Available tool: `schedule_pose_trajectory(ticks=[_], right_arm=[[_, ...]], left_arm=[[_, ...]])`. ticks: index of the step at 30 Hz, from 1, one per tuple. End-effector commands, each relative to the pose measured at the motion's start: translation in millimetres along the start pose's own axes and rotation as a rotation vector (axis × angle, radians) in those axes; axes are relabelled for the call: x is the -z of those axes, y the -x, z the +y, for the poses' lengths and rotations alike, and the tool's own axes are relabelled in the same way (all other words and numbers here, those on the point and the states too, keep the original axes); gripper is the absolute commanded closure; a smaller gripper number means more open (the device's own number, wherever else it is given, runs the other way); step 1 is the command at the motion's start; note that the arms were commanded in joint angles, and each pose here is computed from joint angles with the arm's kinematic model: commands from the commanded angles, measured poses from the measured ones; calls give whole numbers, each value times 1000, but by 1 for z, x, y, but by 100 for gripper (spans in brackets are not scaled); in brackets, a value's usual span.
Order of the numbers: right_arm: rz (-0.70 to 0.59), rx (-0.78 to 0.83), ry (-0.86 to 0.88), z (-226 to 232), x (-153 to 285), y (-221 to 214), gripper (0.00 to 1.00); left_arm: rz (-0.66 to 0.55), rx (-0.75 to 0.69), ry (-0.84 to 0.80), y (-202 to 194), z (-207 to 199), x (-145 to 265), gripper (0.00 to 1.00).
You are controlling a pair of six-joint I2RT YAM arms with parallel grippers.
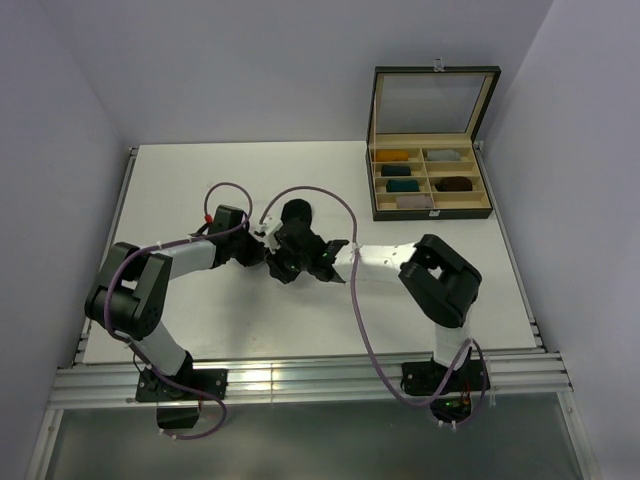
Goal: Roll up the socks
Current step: Roll the sock at the center of the board.
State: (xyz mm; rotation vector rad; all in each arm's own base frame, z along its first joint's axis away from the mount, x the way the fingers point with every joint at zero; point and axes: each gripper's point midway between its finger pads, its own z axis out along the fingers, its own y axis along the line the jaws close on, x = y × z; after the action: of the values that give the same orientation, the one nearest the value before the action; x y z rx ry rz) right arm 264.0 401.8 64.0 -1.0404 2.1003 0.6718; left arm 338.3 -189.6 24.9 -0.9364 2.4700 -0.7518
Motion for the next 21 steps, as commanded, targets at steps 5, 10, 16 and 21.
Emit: schedule_pose_trajectory(ticks=[5, 10, 16, 21], right_arm=[[-58, -35, -46, -23, -20, 5, 72], [-72, -83, -86, -37, -8, -7, 72], [-113, -159, -79, -47, 2, -2, 71], [-138, -100, -56, -37, 15, 12, 70]], left_arm=[[7, -28, 151, -5, 43, -5, 87], [7, -34, 162, -6, 46, -5, 87], [5, -37, 168, -6, 48, -5, 87], [4, -41, 169, -4, 46, -5, 87]])
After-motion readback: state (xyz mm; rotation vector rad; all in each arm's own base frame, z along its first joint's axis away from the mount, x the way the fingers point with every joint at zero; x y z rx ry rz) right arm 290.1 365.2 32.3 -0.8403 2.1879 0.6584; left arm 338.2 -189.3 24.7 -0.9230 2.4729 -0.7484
